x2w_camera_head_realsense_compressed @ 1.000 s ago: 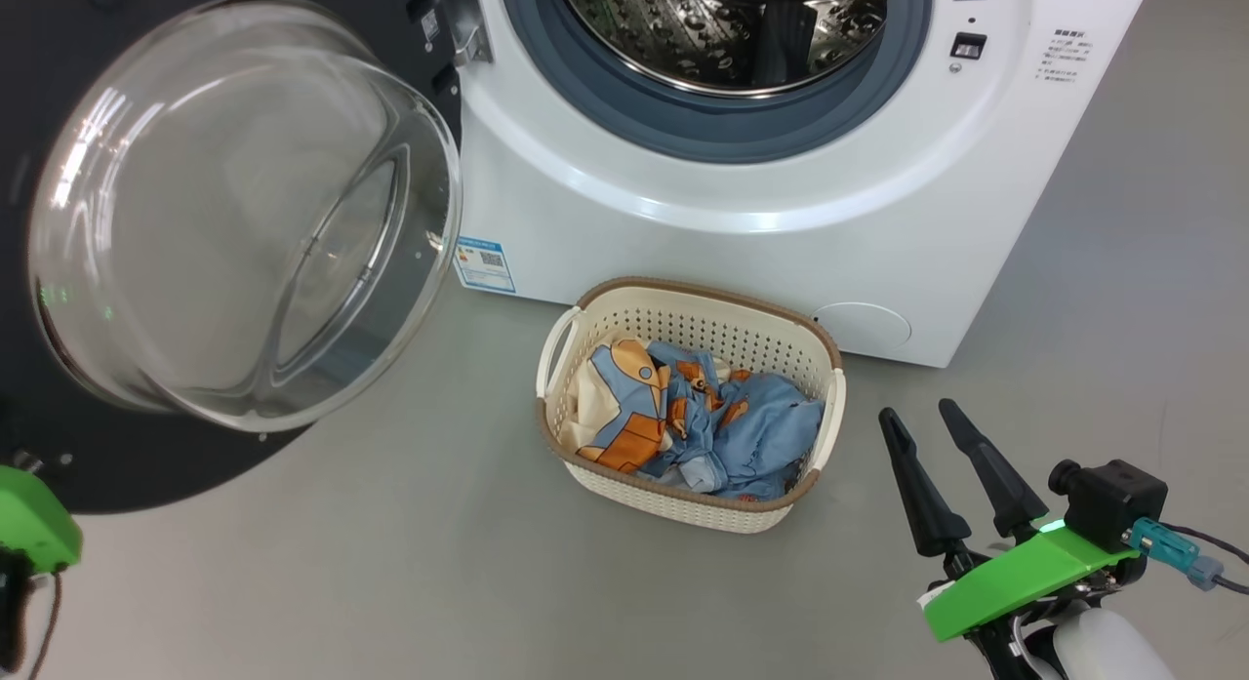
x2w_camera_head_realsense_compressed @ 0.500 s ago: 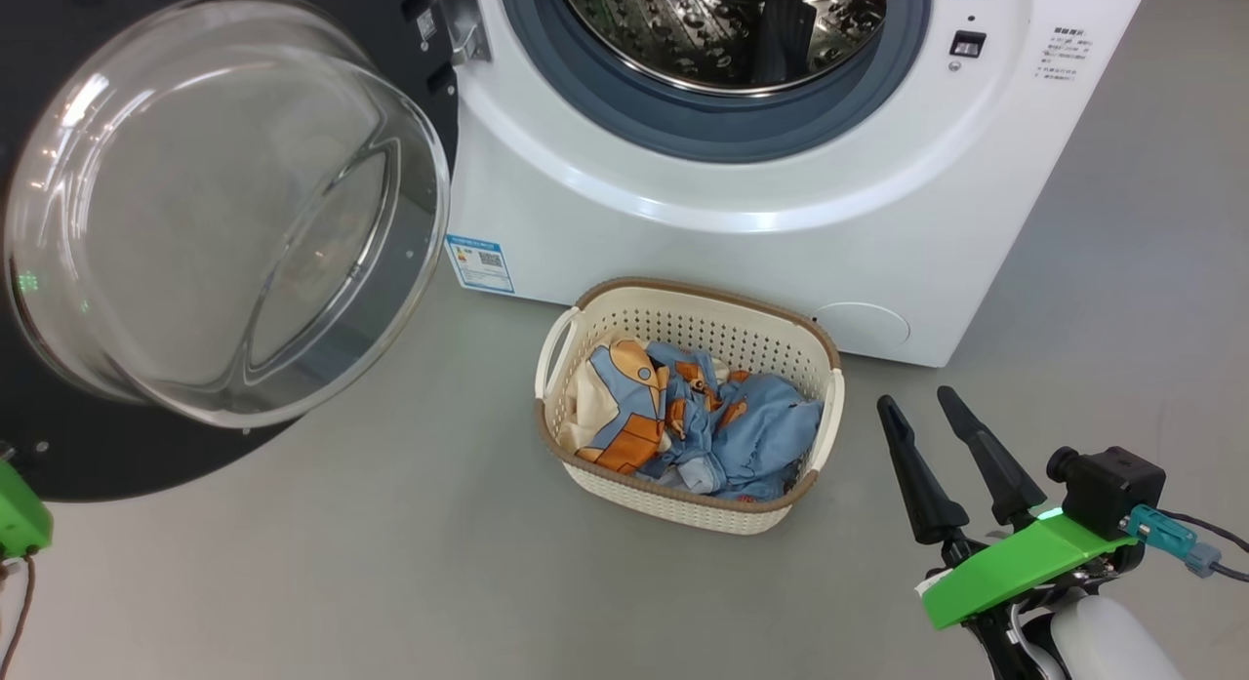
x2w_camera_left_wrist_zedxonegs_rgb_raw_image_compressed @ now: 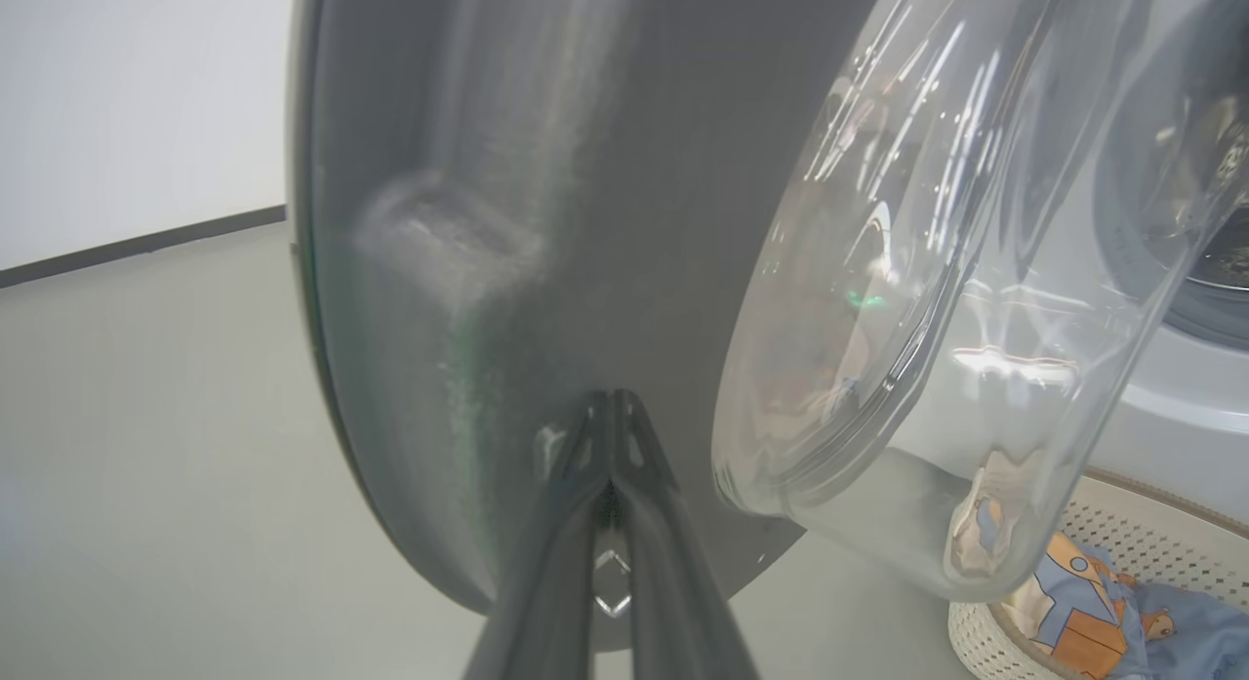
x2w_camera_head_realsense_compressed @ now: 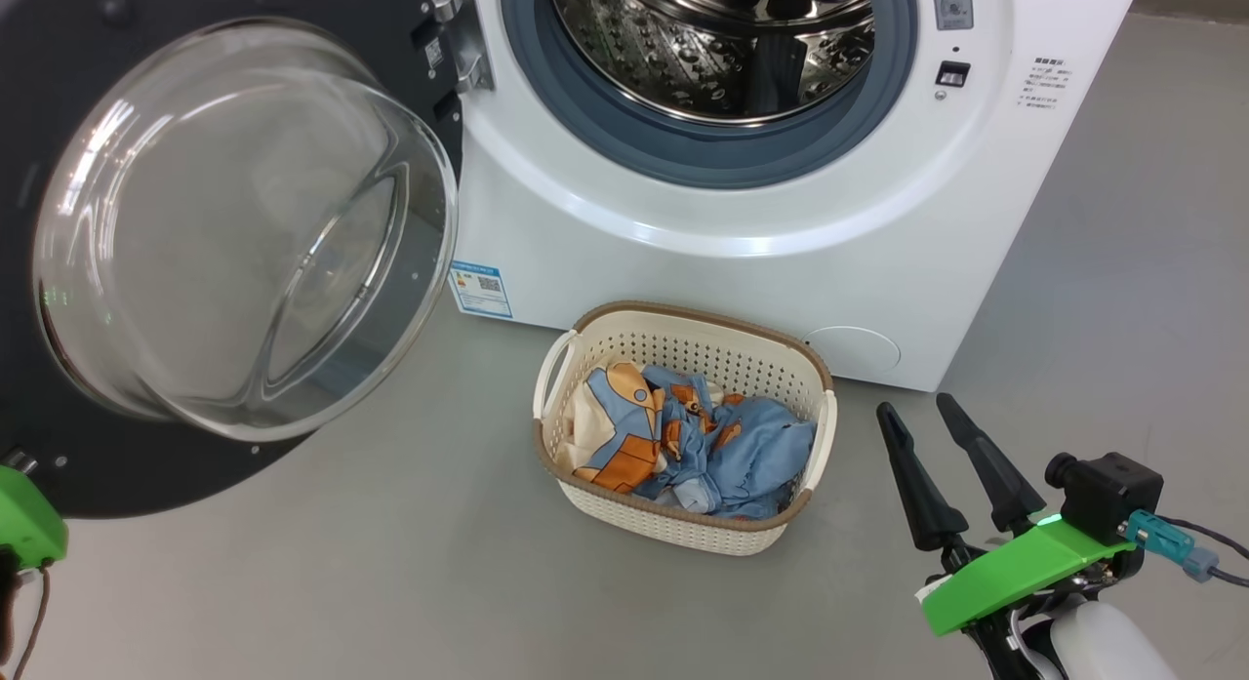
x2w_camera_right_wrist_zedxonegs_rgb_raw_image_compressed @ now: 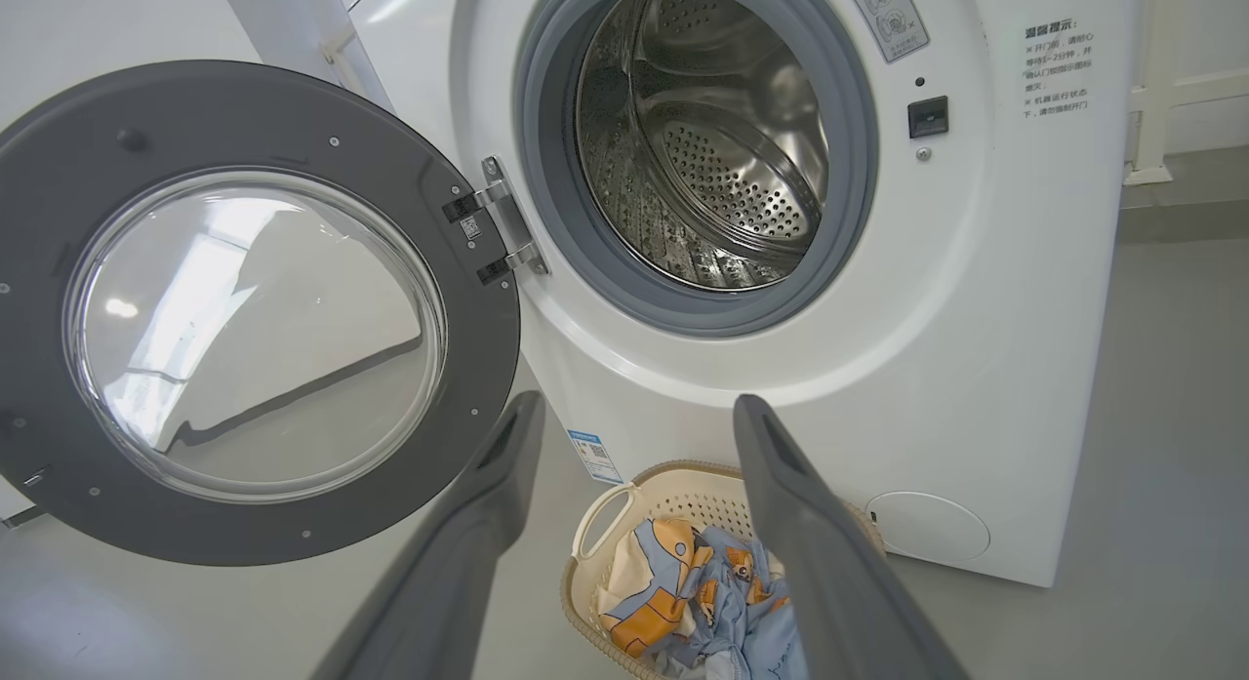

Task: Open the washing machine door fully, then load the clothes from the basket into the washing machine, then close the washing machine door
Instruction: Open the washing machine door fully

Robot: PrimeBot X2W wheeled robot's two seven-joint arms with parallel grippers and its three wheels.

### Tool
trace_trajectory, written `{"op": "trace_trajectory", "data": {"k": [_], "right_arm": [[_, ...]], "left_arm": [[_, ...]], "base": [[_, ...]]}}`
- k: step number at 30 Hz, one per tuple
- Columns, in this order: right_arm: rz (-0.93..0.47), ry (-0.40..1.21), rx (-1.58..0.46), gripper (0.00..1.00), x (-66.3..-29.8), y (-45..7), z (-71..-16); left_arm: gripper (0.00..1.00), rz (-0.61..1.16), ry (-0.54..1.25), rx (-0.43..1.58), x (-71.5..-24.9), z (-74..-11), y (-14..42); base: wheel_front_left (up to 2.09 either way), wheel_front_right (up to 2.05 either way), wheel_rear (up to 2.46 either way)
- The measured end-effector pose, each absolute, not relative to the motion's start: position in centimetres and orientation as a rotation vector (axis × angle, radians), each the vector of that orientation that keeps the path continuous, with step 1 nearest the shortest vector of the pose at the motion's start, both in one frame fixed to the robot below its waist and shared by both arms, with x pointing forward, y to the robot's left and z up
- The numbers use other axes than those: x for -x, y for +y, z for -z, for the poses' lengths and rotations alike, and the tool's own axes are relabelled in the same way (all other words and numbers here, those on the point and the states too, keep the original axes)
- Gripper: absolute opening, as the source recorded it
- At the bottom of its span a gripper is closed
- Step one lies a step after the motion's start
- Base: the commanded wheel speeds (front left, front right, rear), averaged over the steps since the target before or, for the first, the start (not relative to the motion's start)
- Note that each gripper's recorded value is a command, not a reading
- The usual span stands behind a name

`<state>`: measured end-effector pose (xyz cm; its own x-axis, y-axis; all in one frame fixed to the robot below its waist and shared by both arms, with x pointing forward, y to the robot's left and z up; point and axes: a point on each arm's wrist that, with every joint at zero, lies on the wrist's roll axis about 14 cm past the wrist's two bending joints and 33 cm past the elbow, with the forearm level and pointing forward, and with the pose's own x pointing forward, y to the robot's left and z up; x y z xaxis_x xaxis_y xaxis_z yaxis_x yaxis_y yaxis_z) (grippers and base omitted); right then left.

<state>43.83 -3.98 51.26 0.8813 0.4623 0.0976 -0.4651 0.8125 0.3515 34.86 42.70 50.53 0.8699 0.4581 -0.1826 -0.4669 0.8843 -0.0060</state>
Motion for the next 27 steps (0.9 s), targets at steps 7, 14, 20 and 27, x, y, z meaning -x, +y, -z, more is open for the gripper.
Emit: {"op": "trace_trajectory", "data": {"k": [7, 14, 20, 27], "right_arm": [[-0.483, -0.009, -0.375, 1.00, -43.5, -4.5, -51.3], [-0.463, -0.017, -0.367, 1.00, -43.5, -5.4, -51.5], [-0.446, -0.024, -0.358, 1.00, -43.4, -6.3, -51.6], [-0.426, -0.042, -0.345, 1.00, -42.9, -7.4, -52.2]], "left_arm": [[0.00, -0.429, 0.120, 0.048, -35.6, -51.7, 41.4], [0.44, -0.376, 0.065, 0.076, -36.0, -52.1, 38.8], [1.00, -0.323, -0.001, 0.076, -36.4, -53.4, 36.0], [1.00, -0.247, -0.036, 0.085, -36.2, -54.3, 32.2]], "base": [[0.00, 0.00, 0.00], [0.00, 0.00, 0.00], [0.00, 0.00, 0.00], [0.00, 0.00, 0.00]]}}
